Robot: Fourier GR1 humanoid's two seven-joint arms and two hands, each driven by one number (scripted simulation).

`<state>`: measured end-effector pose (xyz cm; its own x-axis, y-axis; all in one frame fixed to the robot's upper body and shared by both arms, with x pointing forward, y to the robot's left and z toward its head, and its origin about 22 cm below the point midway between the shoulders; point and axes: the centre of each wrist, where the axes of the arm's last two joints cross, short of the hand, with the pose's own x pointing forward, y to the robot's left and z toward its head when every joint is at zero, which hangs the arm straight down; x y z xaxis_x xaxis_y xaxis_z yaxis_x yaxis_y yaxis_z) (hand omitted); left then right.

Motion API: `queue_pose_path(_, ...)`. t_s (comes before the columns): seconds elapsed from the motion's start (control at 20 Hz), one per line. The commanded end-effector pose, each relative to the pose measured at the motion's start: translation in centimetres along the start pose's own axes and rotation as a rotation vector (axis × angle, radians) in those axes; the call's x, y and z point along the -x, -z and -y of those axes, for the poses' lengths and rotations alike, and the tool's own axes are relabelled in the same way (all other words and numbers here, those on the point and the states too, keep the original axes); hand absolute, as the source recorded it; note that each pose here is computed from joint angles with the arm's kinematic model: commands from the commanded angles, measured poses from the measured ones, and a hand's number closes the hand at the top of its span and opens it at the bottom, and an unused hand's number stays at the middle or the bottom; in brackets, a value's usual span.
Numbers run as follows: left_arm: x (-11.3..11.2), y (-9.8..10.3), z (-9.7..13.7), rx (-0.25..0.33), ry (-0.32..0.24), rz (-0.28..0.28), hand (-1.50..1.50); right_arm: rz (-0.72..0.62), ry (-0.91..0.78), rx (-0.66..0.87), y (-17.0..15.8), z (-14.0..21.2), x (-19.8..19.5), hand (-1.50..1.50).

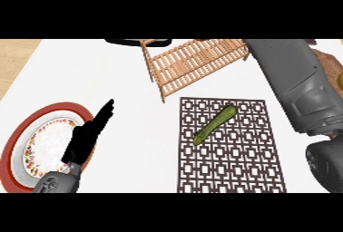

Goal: Pick the cupcake from the placemat and place it in the tiered shelf

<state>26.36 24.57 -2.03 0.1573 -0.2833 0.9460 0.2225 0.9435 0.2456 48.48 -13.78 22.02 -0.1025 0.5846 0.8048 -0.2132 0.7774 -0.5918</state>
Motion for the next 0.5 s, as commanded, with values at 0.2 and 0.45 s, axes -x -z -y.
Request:
queue_pose_path(0.2, 1.1, -0.4, 0.0, -0.005, 0.007, -0.014, 0.0, 0.063, 0.424, 0.048, -0.1, 1.1, 0.4, -1.5)
queue_pose_path(0.45, 0.4, -0.1, 0.3, -0.006, 0.002, -0.022, 0.0, 0.089, 0.52, 0.324, -0.6, 3.8, 0.8, -1.5)
